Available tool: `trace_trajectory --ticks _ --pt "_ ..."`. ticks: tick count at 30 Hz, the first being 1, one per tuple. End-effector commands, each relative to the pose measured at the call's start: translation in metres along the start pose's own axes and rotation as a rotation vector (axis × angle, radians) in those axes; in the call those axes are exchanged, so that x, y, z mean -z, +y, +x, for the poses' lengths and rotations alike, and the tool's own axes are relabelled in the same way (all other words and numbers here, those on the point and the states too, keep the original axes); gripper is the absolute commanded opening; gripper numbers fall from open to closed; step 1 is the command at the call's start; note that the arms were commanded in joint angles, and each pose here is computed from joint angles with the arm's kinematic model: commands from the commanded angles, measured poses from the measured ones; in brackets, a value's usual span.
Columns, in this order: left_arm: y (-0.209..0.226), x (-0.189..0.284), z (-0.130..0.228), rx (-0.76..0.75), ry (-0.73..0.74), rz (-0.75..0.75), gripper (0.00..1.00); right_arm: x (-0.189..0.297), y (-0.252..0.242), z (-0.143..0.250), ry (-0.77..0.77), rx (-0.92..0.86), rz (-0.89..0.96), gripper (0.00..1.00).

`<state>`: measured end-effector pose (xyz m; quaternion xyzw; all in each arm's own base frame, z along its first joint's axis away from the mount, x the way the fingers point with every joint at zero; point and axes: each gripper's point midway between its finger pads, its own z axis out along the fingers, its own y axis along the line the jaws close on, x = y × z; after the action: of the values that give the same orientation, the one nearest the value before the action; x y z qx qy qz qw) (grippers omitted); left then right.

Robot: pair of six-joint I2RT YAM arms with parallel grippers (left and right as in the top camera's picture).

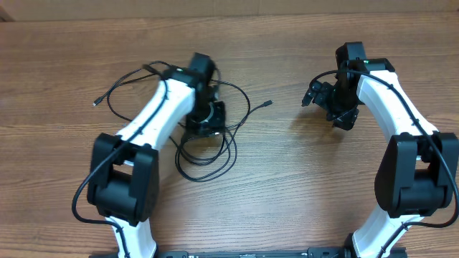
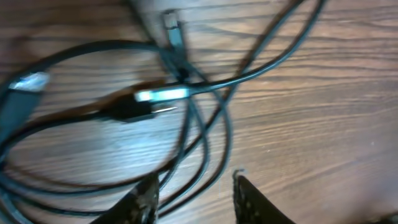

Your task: Untangle cables

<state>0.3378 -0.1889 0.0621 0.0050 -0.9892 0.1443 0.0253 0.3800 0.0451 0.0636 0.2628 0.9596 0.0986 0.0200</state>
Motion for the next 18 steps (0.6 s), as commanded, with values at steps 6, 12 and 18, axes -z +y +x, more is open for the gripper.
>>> trace_trajectory --ticks 6,12,18 --pt "-0.031 -0.008 0.003 0.071 -0.146 -0.162 0.51 0.002 0.001 -0.004 -0.016 0.004 0.001 1.0" --pt "-0.059 -0.014 0.007 0.002 -0.246 -0.214 0.46 0.002 0.001 -0.004 -0.016 0.004 0.001 1.0" --pt "-0.068 -0.016 0.014 -0.02 -0.288 -0.254 0.18 0.002 0.001 -0.004 -0.016 0.005 0.0 1.0"
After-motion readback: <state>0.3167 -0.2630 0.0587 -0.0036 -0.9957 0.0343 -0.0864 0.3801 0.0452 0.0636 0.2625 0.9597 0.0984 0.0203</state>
